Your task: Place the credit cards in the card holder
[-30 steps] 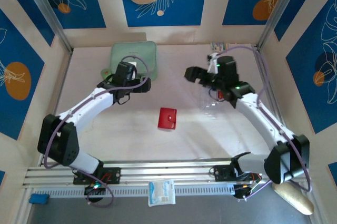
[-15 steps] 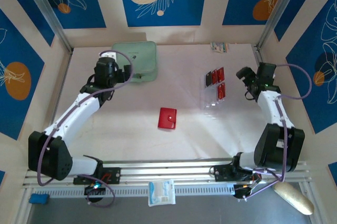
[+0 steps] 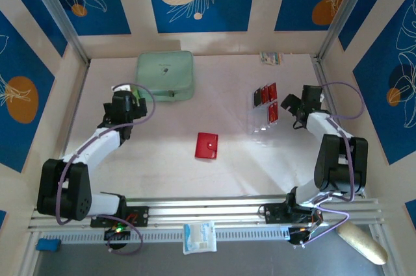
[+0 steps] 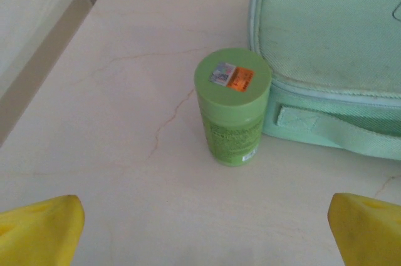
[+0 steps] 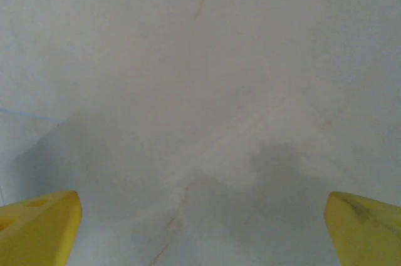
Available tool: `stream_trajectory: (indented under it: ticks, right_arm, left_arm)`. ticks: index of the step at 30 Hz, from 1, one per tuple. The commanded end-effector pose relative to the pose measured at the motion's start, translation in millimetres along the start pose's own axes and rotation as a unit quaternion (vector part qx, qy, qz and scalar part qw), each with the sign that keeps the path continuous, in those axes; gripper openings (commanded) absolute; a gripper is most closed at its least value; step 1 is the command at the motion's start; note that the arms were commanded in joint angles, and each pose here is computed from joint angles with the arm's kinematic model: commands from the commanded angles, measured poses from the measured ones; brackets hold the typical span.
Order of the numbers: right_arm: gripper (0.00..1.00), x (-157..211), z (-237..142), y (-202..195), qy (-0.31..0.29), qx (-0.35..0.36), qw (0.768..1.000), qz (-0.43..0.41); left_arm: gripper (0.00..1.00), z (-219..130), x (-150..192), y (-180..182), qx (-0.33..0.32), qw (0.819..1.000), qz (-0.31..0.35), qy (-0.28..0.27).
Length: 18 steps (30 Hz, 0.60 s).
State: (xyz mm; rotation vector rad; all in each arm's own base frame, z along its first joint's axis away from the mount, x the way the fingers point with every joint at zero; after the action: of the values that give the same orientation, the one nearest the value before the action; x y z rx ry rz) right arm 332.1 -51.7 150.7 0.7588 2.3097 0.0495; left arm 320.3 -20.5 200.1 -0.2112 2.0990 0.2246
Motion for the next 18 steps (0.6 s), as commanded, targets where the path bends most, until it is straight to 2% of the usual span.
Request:
stream_trajectory:
  ticks: [1,5,18]
  right_arm:
    - [0.99,7.1,7.8,11.1,-0.018,-0.011,0.998,-0.061]
    - [0.99,15.4,11.5,23.2,-0.036,-0.03,0.994,-0.102]
    - [0.99,19.3,13.6,28.4,-0.041,-0.064,0.991,-0.106]
  left_arm:
    - [1.0,4.9,-6.5,5.3,-0.016,0.999,-0.003,-0.032]
    - [1.0,10.9,1.5,5.0,-0.016,1.0,0.0,-0.021]
    - [1.0,17.9,19.4,7.4,-0.019,1.0,0.018,-0.013]
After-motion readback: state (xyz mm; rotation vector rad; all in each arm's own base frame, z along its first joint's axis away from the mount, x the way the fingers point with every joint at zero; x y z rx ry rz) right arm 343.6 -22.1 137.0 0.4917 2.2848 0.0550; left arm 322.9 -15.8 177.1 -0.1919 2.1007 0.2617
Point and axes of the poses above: each hand's point on the last joint's axis, 136 mm out from that joint toward the fingers, its own z axis out along the fingers, its own y axis along the line the jaws close on, x = y × z, the point moved 9 cm from there along -z, back along the fingers, and after that the axes turned 1 degree about -z, right-handed, at the moved point
